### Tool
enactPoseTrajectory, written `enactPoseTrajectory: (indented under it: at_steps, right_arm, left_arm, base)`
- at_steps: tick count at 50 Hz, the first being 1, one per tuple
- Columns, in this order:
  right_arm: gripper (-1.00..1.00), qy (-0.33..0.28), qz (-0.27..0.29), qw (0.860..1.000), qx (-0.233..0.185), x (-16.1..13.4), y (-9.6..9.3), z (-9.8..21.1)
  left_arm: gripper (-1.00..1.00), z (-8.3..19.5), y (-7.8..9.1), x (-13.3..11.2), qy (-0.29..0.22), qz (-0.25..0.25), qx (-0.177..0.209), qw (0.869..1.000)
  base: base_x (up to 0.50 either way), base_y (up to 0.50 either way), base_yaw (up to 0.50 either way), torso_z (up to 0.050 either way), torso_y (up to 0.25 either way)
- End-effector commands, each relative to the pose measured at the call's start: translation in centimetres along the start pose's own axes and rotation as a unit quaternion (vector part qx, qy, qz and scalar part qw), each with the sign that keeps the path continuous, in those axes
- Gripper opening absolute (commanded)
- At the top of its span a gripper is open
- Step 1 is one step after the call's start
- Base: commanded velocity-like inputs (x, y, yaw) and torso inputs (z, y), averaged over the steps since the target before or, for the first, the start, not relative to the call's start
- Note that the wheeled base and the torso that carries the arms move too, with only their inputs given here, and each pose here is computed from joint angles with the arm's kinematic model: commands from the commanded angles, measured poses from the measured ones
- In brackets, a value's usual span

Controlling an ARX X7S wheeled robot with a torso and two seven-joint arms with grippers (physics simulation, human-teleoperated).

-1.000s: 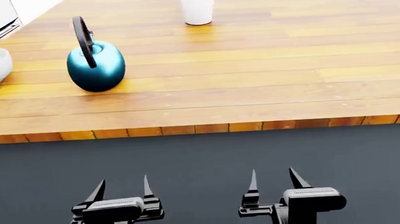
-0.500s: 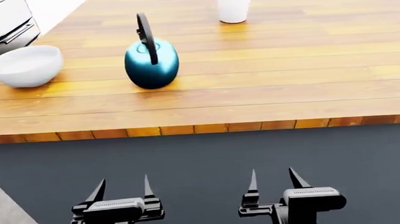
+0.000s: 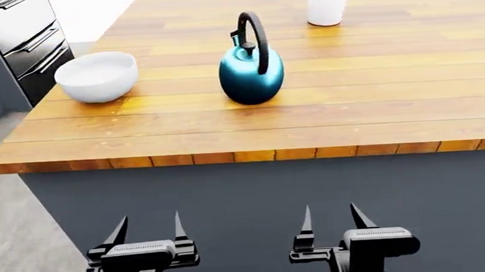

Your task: Pick the kettle non electric and bowl and place them in the sink. Then turn on the water.

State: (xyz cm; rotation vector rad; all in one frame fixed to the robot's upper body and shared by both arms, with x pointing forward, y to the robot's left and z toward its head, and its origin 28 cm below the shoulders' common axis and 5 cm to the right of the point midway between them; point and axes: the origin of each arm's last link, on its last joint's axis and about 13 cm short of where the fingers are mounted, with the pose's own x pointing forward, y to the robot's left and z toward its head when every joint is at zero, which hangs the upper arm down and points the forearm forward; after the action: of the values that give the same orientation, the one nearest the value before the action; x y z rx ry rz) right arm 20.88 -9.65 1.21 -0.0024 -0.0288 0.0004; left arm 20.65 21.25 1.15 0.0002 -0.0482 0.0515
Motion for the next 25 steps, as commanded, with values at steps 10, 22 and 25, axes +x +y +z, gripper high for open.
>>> enactPoseTrajectory:
  at_steps: [10,22,25]
  right_arm:
    - [1.00,0.000,0.000,1.000,0.001,-0.01,0.00,0.24]
    - [1.00,0.000,0.000,1.000,0.000,-0.01,0.00,0.27]
    - [1.00,-0.002,-0.002,1.000,0.004,-0.03,-0.05,0.09]
  left_arm:
    - [1.00,-0.05,0.00,-0.09,-0.001,-0.001,0.003,1.000]
    - [1.00,-0.08,0.01,-0.11,0.000,-0.001,0.003,1.000]
    - [1.00,-0.05,0.00,-0.11,-0.001,-0.001,0.002,1.000]
  base:
    - [0.00,0.50,0.00,0.000,0.000]
    - [0.00,0.50,0.00,0.000,0.000]
    - [0.00,0.48,0.00,0.000,0.000]
